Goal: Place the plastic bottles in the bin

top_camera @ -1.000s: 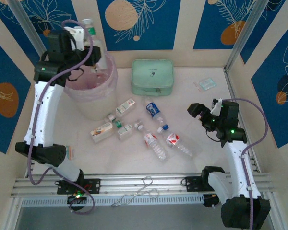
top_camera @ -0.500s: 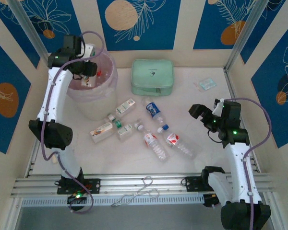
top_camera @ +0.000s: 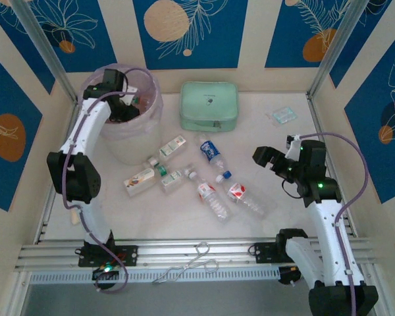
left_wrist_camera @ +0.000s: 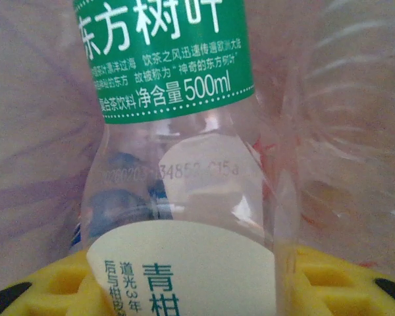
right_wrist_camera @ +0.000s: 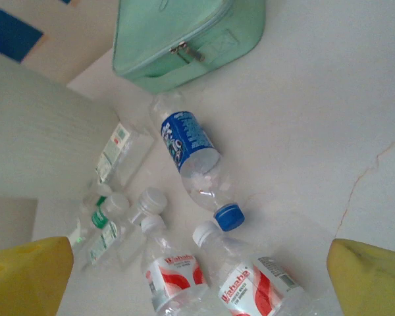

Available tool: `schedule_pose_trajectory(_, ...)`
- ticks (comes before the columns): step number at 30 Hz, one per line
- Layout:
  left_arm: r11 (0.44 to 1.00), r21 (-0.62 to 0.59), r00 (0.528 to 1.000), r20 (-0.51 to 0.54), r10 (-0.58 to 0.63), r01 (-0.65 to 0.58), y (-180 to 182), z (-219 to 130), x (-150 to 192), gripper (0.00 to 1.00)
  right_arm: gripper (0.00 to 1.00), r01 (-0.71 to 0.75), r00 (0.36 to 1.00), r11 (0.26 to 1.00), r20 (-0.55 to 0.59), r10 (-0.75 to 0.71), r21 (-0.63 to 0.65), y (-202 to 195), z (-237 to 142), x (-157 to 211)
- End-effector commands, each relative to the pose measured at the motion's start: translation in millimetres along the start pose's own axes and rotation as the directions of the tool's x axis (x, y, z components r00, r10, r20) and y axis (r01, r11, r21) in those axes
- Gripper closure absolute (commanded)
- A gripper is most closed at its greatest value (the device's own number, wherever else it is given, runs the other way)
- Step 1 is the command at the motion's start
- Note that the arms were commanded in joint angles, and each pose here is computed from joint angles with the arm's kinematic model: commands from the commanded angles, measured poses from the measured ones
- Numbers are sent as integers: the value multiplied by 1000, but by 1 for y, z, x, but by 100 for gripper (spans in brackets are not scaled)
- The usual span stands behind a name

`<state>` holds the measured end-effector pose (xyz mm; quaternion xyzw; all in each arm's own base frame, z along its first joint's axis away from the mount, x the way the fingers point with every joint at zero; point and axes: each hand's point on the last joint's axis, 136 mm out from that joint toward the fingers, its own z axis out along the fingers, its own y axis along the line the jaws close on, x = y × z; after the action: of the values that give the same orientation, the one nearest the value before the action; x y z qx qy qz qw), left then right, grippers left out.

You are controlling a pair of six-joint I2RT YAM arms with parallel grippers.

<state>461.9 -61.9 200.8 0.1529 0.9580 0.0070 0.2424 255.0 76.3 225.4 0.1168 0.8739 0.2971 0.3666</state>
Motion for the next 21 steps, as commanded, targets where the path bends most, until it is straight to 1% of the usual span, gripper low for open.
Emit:
schedule_pose_trajectory(1, 999, 33, 999, 38, -11, 10, -8, 17, -5, 96, 1, 183, 983, 983, 13, -183, 1, 16, -4, -4)
schedule_pose_trajectory(3, 999, 37, 999, 22, -38, 37, -9, 26, 2, 91, 1, 273, 962, 961, -9, -273, 43, 15, -2, 1)
schedule_pose_trajectory(4, 998, 40, 999, 20, -49, 48, -10, 29, 5, 86, 1, 305, 952, 950, -17, -305, 59, 15, -1, 3)
schedule_pose_trajectory(5, 997, 41, 998, 24, -61, 60, -10, 31, 6, 78, 1, 346, 938, 936, -28, -345, 68, 15, 1, 5)
schedule_pose_trajectory(6, 997, 42, 997, 27, -71, 70, -11, 35, 7, 66, 1, 389, 921, 919, -38, -387, 66, 17, 3, 8)
schedule_pose_trajectory(8, 995, 45, 996, 24, -86, 85, -12, 39, 9, 36, 1, 468, 883, 882, -66, -464, 59, 19, 8, 14)
schedule_pose_trajectory(9, 995, 45, 996, 23, -91, 90, -12, 39, 9, 26, 1, 520, 852, 853, -91, -515, 46, 20, 11, 19)
schedule_pose_trajectory(11, 995, 39, 995, 30, -96, 94, -11, 35, 8, 16, 1, 621, 775, 784, -154, -613, 5, 24, 16, 30)
schedule_pose_trajectory(14, 995, 5, 993, 70, -97, 96, -3, 15, 1, 5, 1, 736, 637, 675, -285, -716, -50, 26, 17, 47)
schedule_pose_trajectory(16, 995, -15, 990, 106, -94, 96, 2, -2, -7, 1, 1, 787, 540, 611, -382, -750, -86, 22, 17, 56)
schedule_pose_trajectory(19, 996, -21, 986, 144, -88, 92, 4, -26, -17, 1, 1, 825, 398, 544, -528, -750, -152, 8, 13, 70)
schedule_pose_trajectory(21, 996, -25, 983, 162, -85, 90, 5, -40, -21, 1, 1, 837, 322, 512, -584, -745, -191, 1, 10, 76)
